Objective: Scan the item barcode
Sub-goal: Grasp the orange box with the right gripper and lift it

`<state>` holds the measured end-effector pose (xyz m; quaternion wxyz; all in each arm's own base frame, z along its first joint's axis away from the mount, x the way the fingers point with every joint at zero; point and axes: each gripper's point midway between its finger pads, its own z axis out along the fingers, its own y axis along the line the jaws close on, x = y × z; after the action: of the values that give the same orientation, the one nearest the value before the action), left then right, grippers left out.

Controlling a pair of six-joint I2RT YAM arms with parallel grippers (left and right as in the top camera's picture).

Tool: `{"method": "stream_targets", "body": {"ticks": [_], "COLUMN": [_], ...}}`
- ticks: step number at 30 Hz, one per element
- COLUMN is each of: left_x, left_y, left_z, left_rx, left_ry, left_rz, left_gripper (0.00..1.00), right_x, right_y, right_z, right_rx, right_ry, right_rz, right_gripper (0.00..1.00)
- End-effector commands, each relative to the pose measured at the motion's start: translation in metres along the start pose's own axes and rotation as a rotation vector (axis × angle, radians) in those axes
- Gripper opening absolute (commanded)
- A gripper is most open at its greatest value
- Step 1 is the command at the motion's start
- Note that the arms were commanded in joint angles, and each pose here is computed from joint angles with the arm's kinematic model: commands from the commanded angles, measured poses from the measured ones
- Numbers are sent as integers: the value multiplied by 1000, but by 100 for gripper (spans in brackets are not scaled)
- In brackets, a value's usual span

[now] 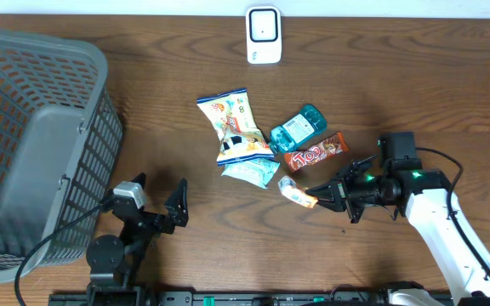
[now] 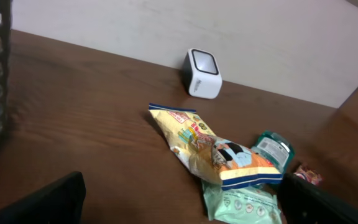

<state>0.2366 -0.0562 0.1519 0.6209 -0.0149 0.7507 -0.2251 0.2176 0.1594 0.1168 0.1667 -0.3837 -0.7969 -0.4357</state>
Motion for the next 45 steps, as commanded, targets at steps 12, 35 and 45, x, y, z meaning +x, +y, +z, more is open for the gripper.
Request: {"method": "stream_targets", "body": {"ticks": [12,35,45], "left_x": [19,19,19], "left_y": [-3,-3,-3], "left_z": [4,4,4], "left_rx": [13,13,13], "left_ry": [43,43,43], "left_rz": [-4,-4,-4], "left_gripper": [99,99,99], "right_x": [21,15,-1], "right_y": [6,20,70], "right_z": [5,11,-1], "right_rx": [-10,-37,-165], "right_ry": [77,30,-153], "right_rz": [-18,-384,-747], "right_gripper": [1,1,1]}}
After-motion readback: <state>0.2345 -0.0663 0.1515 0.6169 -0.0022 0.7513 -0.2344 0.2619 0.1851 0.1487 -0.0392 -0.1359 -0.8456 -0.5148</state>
